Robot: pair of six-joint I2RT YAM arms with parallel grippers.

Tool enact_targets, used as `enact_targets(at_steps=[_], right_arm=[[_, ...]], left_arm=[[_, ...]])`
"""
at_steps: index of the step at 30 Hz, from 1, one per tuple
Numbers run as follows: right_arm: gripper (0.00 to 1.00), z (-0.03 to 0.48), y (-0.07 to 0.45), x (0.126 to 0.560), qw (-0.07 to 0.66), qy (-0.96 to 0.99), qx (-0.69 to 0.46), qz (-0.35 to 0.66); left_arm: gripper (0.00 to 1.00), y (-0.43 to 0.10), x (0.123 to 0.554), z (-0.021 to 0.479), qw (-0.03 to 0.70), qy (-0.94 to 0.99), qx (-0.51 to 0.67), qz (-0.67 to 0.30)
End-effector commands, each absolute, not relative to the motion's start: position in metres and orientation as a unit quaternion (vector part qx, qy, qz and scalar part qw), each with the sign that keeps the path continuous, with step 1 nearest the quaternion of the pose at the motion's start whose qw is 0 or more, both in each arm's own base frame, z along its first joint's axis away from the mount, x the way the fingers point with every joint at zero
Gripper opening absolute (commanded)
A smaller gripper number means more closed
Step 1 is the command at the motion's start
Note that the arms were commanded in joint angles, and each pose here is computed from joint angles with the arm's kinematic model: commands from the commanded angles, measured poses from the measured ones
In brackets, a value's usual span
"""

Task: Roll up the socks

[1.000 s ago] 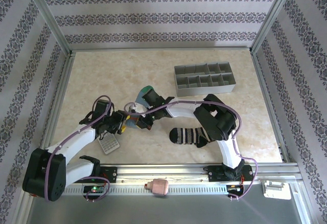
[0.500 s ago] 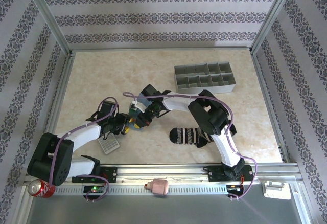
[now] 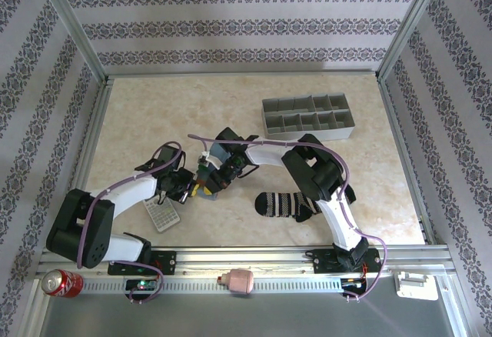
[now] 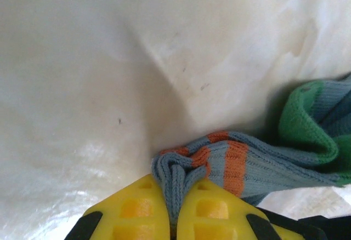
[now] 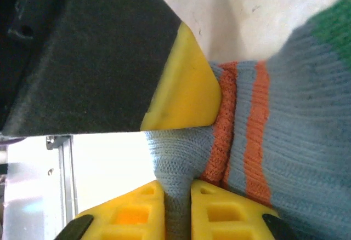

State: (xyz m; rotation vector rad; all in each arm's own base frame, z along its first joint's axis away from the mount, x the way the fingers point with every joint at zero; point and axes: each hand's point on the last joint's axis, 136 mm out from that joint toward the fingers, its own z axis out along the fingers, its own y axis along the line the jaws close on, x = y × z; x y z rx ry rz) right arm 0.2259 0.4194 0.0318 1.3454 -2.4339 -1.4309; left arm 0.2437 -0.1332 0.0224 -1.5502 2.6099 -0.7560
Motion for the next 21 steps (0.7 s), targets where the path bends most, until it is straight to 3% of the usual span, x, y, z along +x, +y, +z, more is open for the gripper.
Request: enact_targets(at_steps=[1,7,15,21], right_arm=[[0.31,0.021,0.398,0.217,-0.048,-0.784,0.488,-0.381],[0.59,0.087,0.388,0.226,-0.361,-0.691,0.572,-0.254],[0.61,0.057,0.400,0.190,-0.395,-0.595,0.699,-0.044],[0.59,0.042,0.423,0.197,-0.398,-0.567,0.721,0.018]], left_arm=[[0.00,-0.123,0.195,0.010,-0.072,0.840,-0.515,-0.153],[0.00,-0.118,0.191,0.021,-0.077,0.845,-0.513,-0.129],[0.00,-0.115,0.193,0.023,-0.079,0.849,-0.511,-0.108],[0.00,-0.115,0.194,0.020,-0.083,0.853,-0.506,-0.103]])
